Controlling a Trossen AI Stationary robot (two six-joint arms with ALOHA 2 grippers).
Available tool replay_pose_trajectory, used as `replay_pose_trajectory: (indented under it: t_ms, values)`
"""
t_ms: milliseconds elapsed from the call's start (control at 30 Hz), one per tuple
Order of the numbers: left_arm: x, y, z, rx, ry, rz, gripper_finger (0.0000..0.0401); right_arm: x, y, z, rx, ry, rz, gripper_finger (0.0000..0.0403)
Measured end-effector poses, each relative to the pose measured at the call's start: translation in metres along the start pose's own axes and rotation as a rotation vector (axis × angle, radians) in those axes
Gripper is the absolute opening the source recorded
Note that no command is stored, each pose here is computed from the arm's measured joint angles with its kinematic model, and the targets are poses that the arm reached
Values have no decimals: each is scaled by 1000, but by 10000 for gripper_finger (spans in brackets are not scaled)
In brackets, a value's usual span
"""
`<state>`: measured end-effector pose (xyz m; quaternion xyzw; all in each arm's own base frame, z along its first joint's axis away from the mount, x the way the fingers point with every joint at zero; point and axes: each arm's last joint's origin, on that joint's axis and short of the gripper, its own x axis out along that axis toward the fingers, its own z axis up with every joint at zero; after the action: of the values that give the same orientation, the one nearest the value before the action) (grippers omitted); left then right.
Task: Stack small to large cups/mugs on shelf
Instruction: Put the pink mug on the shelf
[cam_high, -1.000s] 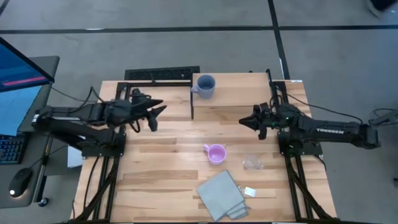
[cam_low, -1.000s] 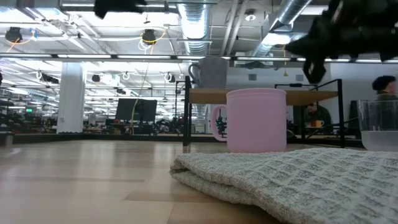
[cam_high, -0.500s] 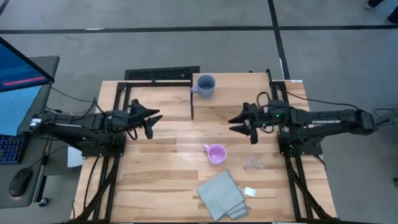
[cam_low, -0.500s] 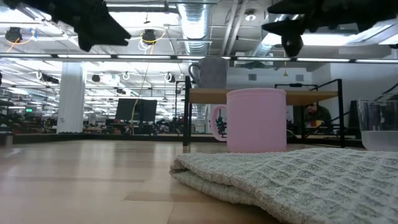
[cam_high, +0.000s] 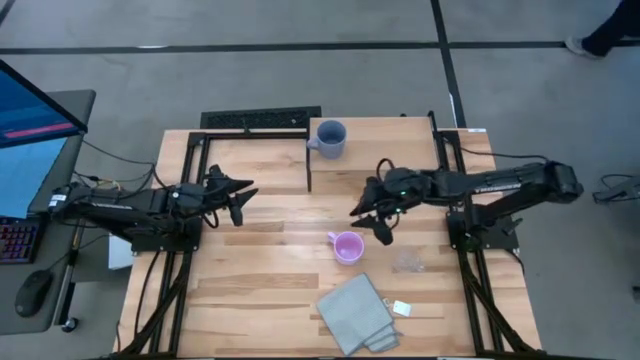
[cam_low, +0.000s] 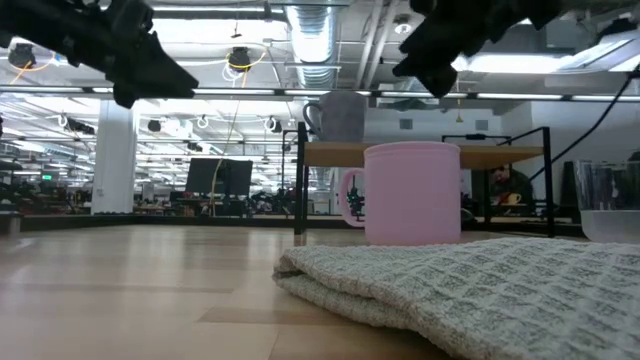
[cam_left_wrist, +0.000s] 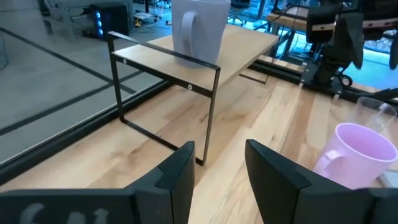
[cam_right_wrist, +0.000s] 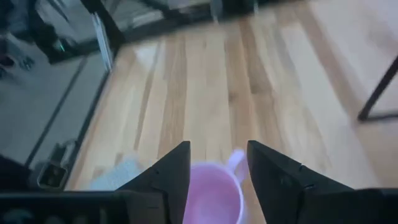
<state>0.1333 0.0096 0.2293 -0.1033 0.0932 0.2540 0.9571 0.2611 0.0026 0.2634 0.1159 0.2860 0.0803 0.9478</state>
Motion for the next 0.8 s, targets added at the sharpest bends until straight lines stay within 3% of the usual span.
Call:
replay_pose_trajectory:
  t_ms: [400, 800]
  values:
    - [0, 1, -5, 41, 45, -4, 132, 53, 6, -15, 32, 276, 4, 172]
    - [0, 1, -8, 78, 75, -6, 132, 73, -7, -25, 86, 337, -68, 155]
